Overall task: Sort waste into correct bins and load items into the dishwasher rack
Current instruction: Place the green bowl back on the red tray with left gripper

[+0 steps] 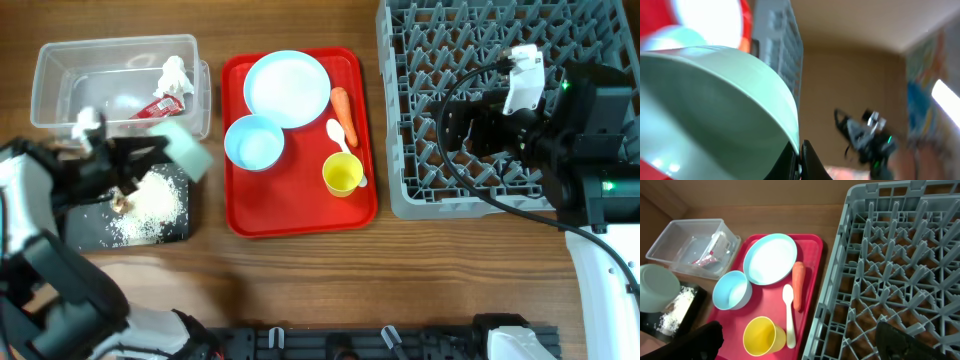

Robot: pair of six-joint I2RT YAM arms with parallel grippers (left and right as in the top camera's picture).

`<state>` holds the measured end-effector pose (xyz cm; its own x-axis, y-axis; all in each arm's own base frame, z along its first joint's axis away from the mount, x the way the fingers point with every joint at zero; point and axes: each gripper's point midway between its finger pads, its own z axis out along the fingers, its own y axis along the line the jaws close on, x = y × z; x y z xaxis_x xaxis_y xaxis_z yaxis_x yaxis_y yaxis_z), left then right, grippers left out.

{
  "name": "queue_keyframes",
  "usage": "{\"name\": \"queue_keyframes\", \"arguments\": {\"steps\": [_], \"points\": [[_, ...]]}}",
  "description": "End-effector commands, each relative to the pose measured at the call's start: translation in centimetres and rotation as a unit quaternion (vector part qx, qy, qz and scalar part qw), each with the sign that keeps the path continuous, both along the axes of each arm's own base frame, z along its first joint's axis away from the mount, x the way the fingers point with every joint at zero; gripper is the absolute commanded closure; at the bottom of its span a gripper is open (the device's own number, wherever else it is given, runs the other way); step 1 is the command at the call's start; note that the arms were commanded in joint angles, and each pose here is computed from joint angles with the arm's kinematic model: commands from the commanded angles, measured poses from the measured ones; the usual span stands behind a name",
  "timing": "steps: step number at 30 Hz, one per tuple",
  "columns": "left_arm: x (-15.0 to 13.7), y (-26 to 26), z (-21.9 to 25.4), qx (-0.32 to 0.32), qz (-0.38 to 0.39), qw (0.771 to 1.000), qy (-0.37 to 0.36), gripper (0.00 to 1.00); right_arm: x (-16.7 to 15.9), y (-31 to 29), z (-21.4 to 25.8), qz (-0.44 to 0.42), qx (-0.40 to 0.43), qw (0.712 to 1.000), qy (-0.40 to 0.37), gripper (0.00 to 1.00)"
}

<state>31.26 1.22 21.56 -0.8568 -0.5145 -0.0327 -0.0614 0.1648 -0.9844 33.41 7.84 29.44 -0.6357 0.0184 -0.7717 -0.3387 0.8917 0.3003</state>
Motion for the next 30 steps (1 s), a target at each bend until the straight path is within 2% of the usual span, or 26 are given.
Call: {"name": "queue_keyframes", "arguments": {"steps": [1, 3, 5, 7, 9, 12, 15, 17, 21, 30], "points": [[-0.4, -5.8, 4.6, 0.056, -0.091, 0.988, -0.114, 0.96, 0.4, -0.2, 0.9, -0.005, 0.001, 1.0, -0.011, 0.0], [-0.8, -8.6, 3.8, 0.118, -0.149, 0.975, -0.117, 0.96, 0.4, -0.2, 0.9, -0.005, 0.001, 1.0, -0.01, 0.0], [-0.7, -9.9, 1.4, 0.191, -0.173, 0.964, -0.062, 0.96, 0.4, -0.2, 0.9, -0.005, 0.001, 1.0, -0.01, 0.0], [-0.5, -10.2, -2.6, 0.313, -0.17, 0.934, 0.033, 0.96, 0.3, -0.2, 0.9, -0.005, 0.001, 1.0, -0.009, 0.0], [-0.8, -10.5, -4.7, 0.394, -0.166, 0.901, 0.076, 0.96, 0.3, -0.2, 0.8, -0.005, 0.001, 1.0, -0.008, 0.0], [-1.3, -12.0, -6.4, 0.49, -0.17, 0.85, 0.091, 0.96, 0.3, -0.2, 0.8, -0.005, 0.001, 1.0, -0.007, 0.0], [-1.8, -12.8, -7.0, 0.548, -0.158, 0.816, 0.1, 0.96, 0.3, -0.2, 0.8, -0.005, 0.001, 1.0, -0.007, 0.0], [-2.5, -13.5, -7.4, 0.579, -0.157, 0.794, 0.1, 0.96, 0.3, -0.2, 0.8, -0.005, 0.0, 1.0, -0.007, 0.0], [-3.4, -15.2, -8.4, 0.603, -0.158, 0.776, 0.096, 0.96, 0.3, -0.2, 0.8, -0.006, 0.0, 1.0, -0.007, 0.0], [-3.5, -16.5, -11.4, 0.611, -0.174, 0.763, 0.12, 0.96, 0.3, -0.2, 0.8, -0.005, 0.0, 1.0, -0.007, 0.0]]}}
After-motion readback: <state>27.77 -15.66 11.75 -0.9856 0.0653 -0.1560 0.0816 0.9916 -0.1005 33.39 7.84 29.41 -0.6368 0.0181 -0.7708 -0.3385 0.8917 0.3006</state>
